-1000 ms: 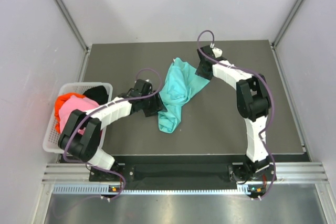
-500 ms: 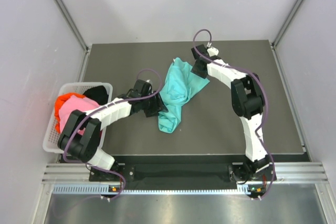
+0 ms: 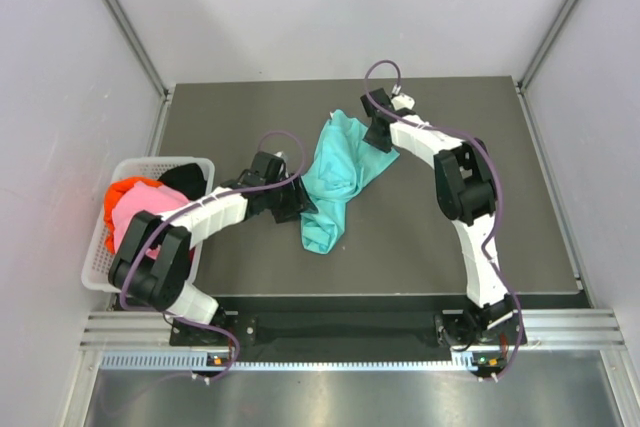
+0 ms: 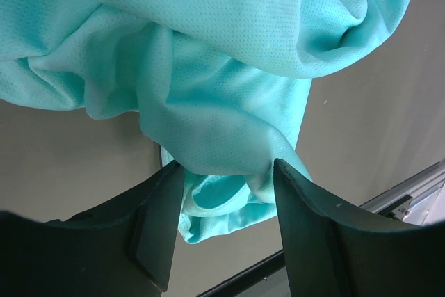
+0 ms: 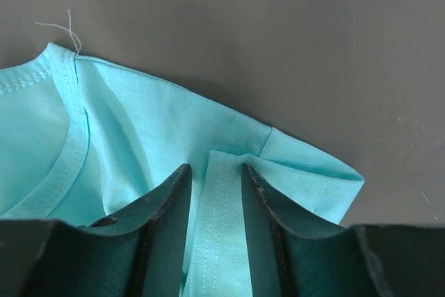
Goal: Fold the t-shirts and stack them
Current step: Flatten the tshirt out
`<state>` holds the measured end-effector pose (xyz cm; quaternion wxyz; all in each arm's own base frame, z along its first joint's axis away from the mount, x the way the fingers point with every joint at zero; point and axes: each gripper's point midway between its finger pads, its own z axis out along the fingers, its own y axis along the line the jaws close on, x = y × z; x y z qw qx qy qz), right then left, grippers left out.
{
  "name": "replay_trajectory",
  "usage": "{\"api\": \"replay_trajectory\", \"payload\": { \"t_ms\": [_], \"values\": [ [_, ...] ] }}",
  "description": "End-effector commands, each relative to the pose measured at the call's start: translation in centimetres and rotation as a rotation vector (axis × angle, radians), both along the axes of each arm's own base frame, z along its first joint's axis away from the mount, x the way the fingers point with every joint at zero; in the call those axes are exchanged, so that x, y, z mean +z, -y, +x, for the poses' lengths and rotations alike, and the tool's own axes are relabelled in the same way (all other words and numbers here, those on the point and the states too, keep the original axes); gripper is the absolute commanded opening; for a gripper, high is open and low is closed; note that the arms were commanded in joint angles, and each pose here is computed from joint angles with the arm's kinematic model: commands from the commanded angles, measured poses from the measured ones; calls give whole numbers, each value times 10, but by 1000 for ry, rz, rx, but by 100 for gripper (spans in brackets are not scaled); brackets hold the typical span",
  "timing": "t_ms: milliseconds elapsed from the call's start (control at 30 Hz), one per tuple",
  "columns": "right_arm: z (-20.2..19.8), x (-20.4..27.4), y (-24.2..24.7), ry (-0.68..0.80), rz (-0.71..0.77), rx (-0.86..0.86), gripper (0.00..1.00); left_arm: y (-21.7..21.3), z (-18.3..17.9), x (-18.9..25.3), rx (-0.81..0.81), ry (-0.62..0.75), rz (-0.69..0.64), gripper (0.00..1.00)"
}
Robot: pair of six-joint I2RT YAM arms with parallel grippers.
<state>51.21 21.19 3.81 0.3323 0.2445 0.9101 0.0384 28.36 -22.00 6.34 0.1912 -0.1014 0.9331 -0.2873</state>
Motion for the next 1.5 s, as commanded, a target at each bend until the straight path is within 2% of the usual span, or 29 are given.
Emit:
{"api": "replay_trajectory", "payload": {
  "t_ms": [0,100,133,233,300,467,500,567,600,633,700,733,800,833,933,1067,1267,1467],
  "values": [
    [6,10,-1,51,-10,-24,34,1,6,17,-9,67,-27,59],
    [4,8,-3,48,-8,-19,24,0,8,19,2,71,-22,59],
    [6,9,-2,52,-4,-19,15,-1,8,20,6,72,-22,59],
    [5,12,0,58,2,-15,0,0,11,25,6,75,-26,58],
    [5,16,3,61,-5,-1,0,1,14,32,4,75,-29,58],
    [5,70,30,141,-38,5,0,-14,27,48,52,110,31,61],
    [-3,70,39,131,-64,11,0,-19,29,49,66,111,44,63],
    [-12,100,59,179,-69,-10,0,-29,34,52,100,115,56,66],
    [-25,90,72,149,-93,-12,0,-32,36,53,110,116,57,67],
    [-31,112,87,190,-83,-35,0,-34,37,53,108,122,61,68],
    [-51,101,110,170,-102,-48,0,-37,36,50,117,117,84,68],
    [-58,118,126,206,-92,-77,0,-38,36,50,118,115,84,68],
    [-78,105,143,181,-98,-81,0,-41,33,44,125,99,105,68],
    [-85,116,156,207,-91,-101,0,-43,33,42,132,91,109,68],
    [-108,108,173,202,-89,-108,0,-39,28,35,131,65,93,68],
    [-129,90,177,170,-72,-83,0,-19,17,34,92,46,-3,66],
    [-160,63,181,106,-69,-57,0,9,-15,23,19,25,28,66],
    [-171,58,179,80,-63,-36,0,35,-23,32,-33,78,-46,68]
  ]
}}
